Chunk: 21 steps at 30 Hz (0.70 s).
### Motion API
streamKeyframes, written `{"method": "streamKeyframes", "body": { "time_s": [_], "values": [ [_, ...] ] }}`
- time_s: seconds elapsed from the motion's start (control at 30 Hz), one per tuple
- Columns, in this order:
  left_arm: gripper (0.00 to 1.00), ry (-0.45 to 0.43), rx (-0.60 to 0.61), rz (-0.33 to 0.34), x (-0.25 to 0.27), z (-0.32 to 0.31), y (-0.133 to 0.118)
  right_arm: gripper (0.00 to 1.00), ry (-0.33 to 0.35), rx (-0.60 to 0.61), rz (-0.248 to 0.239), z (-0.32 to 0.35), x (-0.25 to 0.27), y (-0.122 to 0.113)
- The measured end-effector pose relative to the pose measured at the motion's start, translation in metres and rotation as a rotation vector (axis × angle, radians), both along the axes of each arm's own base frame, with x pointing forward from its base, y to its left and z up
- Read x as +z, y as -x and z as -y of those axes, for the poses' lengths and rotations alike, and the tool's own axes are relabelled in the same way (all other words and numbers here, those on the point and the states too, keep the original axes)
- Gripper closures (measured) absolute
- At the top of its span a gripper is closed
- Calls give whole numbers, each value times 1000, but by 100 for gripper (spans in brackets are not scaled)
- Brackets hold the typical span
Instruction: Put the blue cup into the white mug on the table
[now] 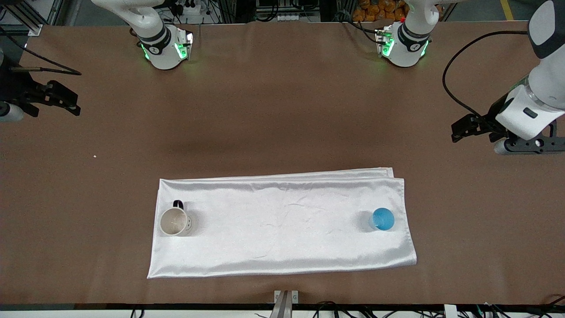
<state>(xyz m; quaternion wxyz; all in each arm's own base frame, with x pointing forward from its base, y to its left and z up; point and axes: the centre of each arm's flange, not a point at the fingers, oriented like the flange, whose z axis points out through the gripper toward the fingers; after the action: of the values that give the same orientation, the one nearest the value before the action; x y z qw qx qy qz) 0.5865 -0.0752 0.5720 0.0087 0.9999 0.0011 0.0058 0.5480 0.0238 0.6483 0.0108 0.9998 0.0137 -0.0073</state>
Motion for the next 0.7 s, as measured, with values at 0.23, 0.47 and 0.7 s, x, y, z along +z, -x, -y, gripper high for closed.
{"method": "streamKeyframes", "body": {
  "time_s": [0.23,0.47,0.7],
  "values": [
    [0,6,1,9,-20,0,-10,0,0,2,-1,0,0,0],
    [0,9,1,5,-34,1,-16,0,0,9,-11,0,-1,1],
    [0,12,1,10,-40,1,-20,0,0,9,-15,0,-1,2]
  ]
}}
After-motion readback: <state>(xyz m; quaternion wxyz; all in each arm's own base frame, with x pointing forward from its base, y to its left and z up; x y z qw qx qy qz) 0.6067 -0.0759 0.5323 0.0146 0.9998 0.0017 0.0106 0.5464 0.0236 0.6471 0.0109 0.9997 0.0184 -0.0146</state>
